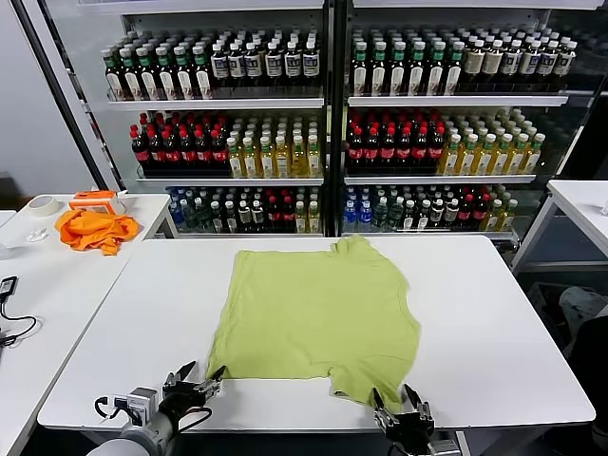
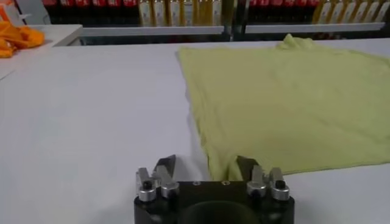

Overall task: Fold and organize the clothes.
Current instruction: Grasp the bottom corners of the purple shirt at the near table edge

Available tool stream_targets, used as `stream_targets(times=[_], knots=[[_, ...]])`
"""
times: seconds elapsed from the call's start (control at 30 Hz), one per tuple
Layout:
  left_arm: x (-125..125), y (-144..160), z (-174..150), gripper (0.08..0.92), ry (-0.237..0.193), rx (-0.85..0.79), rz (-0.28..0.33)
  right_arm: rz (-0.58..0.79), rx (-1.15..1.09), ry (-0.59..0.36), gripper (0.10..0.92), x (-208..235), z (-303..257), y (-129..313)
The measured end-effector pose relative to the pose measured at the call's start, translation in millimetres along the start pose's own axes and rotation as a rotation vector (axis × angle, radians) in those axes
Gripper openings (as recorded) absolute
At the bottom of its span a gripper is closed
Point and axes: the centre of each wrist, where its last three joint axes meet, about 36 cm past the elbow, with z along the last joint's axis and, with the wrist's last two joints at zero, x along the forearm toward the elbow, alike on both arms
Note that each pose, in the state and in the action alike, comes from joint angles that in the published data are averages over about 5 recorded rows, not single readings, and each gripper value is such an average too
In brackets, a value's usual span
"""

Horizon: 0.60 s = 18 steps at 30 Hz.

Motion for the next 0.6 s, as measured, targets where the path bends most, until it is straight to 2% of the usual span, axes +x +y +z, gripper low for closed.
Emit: stream_targets(times=[0.2, 0.3, 0.4, 0.6], knots=[[-3, -4, 0, 0.205, -0.008, 0.0, 0.017, -0.015, -0.005, -0.001, 0.178, 0, -2, -1], [-4, -5, 1, 0.123, -0.019, 0.001, 0.022, -0.016, 0.003, -0.006, 0.117, 2, -4, -3], [-4, -5, 0, 0.086, -0.032, 0.001, 0.022, -0.014, 0.014, -0.016, 0.105, 4, -7, -6], [8, -3, -3, 0.084, -0.048, 0.004, 0.036, -0.015, 0.036, -0.035, 0.105, 16, -18, -14]])
